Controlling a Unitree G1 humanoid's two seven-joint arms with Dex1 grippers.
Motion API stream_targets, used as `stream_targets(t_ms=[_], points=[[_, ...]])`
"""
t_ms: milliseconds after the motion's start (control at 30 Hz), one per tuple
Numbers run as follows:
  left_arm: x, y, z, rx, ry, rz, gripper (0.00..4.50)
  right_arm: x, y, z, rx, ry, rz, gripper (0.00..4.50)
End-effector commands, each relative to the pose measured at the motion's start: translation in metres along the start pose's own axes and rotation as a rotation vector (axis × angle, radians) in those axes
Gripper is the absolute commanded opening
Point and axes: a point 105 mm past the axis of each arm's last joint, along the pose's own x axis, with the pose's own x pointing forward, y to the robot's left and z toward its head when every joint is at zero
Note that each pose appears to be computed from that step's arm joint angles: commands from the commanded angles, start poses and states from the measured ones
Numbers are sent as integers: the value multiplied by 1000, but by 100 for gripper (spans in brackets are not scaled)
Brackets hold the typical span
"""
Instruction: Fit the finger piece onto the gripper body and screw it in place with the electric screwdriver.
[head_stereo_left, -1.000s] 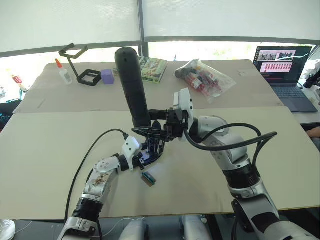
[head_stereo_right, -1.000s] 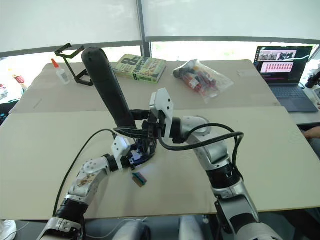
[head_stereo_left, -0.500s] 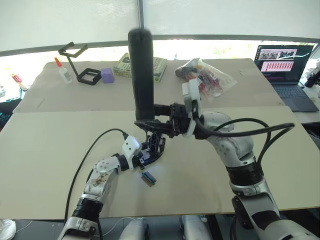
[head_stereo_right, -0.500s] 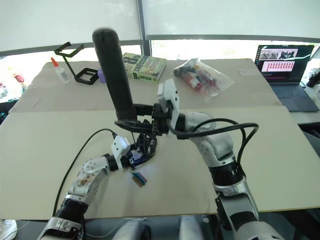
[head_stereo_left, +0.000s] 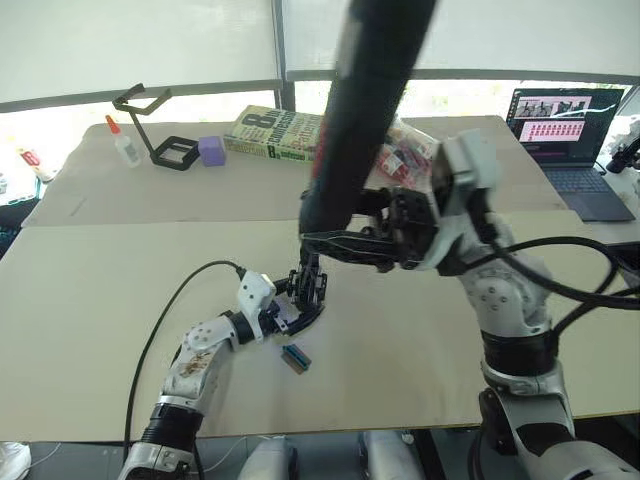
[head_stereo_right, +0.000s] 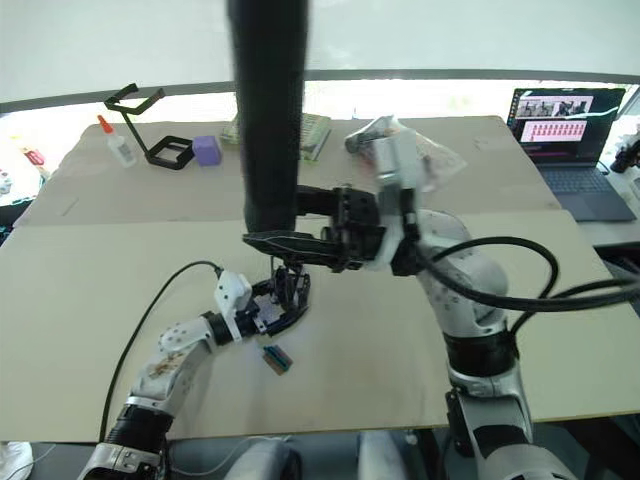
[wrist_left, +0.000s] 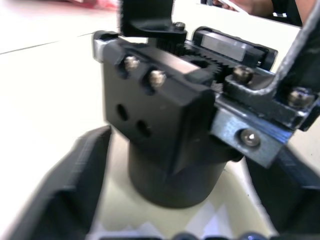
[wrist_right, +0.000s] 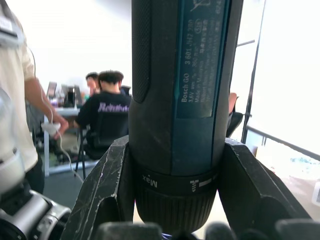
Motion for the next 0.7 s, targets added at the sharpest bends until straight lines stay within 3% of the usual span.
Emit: stream_targets(t_ms=[33,267,467,533,600,700], points=[[-22,8,2,-4,7,47,448,-4,13,29,-42,-40,34,192],[-54,17,21,42,-67,112,448,-29,-1,51,-37,25,-80,192],[-106,17,42,75,-144,130,448,-79,-24,60,53,225,-245,192],[-125,1,57,77,-213,39,448,-100,-21,54,200,336,-278,192],[-144,2,72,127,-239,70,448,-125,-15,45,384,460,-333,192],[-161,3,80,146,-180,81,448,-174,-9,11,577,775,-483,192]])
